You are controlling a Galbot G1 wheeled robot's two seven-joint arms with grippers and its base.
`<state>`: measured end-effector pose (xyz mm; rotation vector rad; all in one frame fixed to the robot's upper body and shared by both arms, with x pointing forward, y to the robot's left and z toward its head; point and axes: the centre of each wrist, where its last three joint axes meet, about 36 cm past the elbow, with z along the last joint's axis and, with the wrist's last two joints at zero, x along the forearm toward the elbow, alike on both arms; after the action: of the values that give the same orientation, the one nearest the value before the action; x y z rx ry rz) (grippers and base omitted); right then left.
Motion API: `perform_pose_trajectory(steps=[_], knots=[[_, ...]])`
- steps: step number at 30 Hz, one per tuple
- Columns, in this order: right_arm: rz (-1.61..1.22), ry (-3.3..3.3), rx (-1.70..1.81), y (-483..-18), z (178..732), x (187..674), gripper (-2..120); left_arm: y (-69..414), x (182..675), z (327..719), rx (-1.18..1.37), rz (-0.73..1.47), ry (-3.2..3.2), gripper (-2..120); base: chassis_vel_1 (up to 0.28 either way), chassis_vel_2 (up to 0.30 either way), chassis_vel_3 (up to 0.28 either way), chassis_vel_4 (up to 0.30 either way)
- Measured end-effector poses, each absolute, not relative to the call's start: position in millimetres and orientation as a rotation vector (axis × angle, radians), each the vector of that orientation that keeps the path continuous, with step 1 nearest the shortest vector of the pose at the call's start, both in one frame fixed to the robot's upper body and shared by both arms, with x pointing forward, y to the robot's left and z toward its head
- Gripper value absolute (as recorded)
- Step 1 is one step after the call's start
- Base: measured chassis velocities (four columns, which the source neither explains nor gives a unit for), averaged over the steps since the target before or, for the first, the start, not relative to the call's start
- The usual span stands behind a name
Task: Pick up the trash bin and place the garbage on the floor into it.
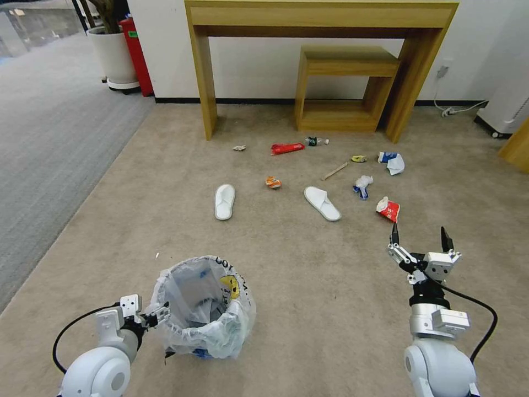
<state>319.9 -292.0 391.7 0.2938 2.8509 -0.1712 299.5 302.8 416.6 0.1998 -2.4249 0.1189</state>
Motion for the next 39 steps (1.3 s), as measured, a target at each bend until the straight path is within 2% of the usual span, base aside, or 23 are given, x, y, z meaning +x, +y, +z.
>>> perform_pose_trajectory(steps=[9, 34, 39], knots=[[-0.167, 2.845, 0.274, -288.9, 395.3, 321.0, 100, 300.5, 293.6, 430.6, 0.195, 0.108, -2.453, 93, 0.000, 0.000, 0.000, 0.000], [-0.190, 2.843, 0.306, -298.0, 390.5, 317.8, 100, 296.0, 317.8, 407.0, 0.161, 0.129, -2.400, 91, 0.000, 0.000, 0.000, 0.000], [-0.189, 2.848, 0.309, -296.6, 387.2, 320.0, 100, 298.4, 320.9, 405.2, 0.163, 0.129, -2.396, 86, 0.000, 0.000, 0.000, 0.000]])
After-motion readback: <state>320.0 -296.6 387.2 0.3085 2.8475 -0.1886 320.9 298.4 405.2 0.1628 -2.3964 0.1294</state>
